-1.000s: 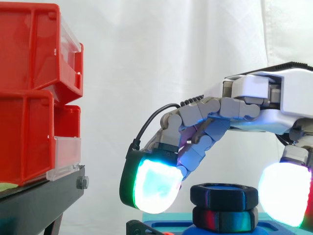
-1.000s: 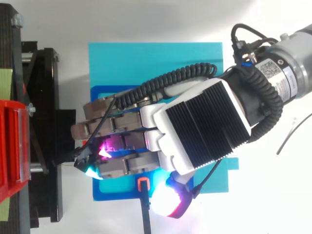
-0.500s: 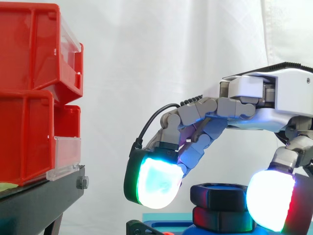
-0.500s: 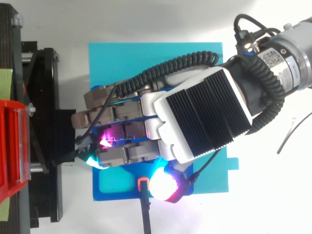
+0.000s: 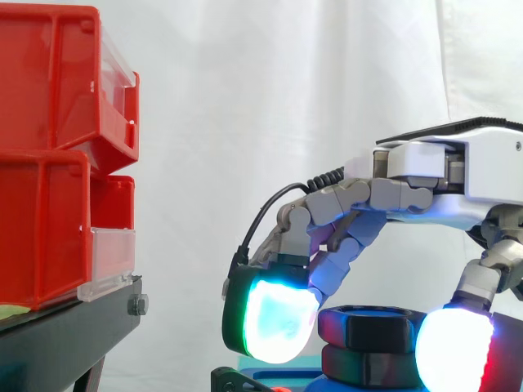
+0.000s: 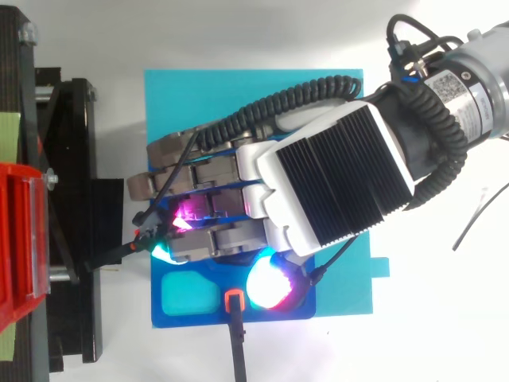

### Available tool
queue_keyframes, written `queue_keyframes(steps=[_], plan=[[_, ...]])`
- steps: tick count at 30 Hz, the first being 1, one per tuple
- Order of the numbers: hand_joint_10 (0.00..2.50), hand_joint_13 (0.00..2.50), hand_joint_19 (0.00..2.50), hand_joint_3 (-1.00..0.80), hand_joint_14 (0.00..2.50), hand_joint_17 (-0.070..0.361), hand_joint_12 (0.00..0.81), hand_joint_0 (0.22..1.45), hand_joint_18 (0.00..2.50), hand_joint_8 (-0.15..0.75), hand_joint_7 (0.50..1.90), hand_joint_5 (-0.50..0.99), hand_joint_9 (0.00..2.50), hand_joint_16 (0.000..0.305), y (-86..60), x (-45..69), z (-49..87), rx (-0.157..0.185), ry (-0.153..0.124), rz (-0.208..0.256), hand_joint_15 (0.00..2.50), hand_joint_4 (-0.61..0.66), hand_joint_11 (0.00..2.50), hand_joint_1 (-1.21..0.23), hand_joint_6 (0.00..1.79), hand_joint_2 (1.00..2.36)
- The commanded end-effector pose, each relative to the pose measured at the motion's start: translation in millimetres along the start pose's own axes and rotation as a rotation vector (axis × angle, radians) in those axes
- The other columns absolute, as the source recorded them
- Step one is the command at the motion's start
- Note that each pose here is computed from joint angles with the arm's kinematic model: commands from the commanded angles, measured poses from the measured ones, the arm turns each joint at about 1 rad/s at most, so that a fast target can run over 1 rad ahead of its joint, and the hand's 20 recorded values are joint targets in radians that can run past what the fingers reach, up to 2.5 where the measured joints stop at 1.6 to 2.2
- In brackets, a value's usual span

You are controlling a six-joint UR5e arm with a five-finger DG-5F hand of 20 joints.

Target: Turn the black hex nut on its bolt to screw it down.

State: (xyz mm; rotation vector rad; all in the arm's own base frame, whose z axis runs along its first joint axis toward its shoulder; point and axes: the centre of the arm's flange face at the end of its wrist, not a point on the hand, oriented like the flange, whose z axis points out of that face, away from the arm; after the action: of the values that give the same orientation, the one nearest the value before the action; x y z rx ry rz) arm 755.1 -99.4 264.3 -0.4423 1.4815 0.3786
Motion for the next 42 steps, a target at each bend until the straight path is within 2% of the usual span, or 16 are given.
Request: queue_keyframes(steps=[1,7,17,34,42], plan=[[0.01,0.49,0.58,-0.47,0.0,0.111,0.313,0.49,0.33,0.25,1.13,-0.06,0.83,0.049,0.2,0.5,-0.7,0.0,0.005,0.002,0.03,0.28,0.19,-0.61,0.51,1.0],[0.01,0.49,0.58,-0.46,0.0,0.11,0.312,0.49,0.33,0.254,1.17,-0.05,0.83,0.049,-1.8,0.6,-2.9,-0.003,0.005,0.002,0.03,0.26,0.2,-0.61,0.51,1.0],[0.01,0.48,0.58,-0.44,0.0,0.106,0.303,0.51,0.33,0.248,1.25,-0.02,0.84,0.047,-1.0,0.7,-3.7,-0.018,0.006,0.003,0.03,0.16,0.22,-0.62,0.51,1.01],[0.01,0.5,0.59,-0.44,0.0,0.103,0.3,0.52,0.35,0.255,1.31,0.0,0.87,0.046,-4.6,0.9,-6.7,-0.012,0.008,0.003,0.04,0.04,0.24,-0.61,0.51,1.01],[0.01,0.5,0.59,-0.31,0.0,0.097,0.288,0.57,0.34,0.247,1.37,-0.01,0.87,0.043,-4.8,0.5,-6.3,-0.012,0.004,0.001,0.04,0.07,0.25,-0.65,0.51,1.02]])
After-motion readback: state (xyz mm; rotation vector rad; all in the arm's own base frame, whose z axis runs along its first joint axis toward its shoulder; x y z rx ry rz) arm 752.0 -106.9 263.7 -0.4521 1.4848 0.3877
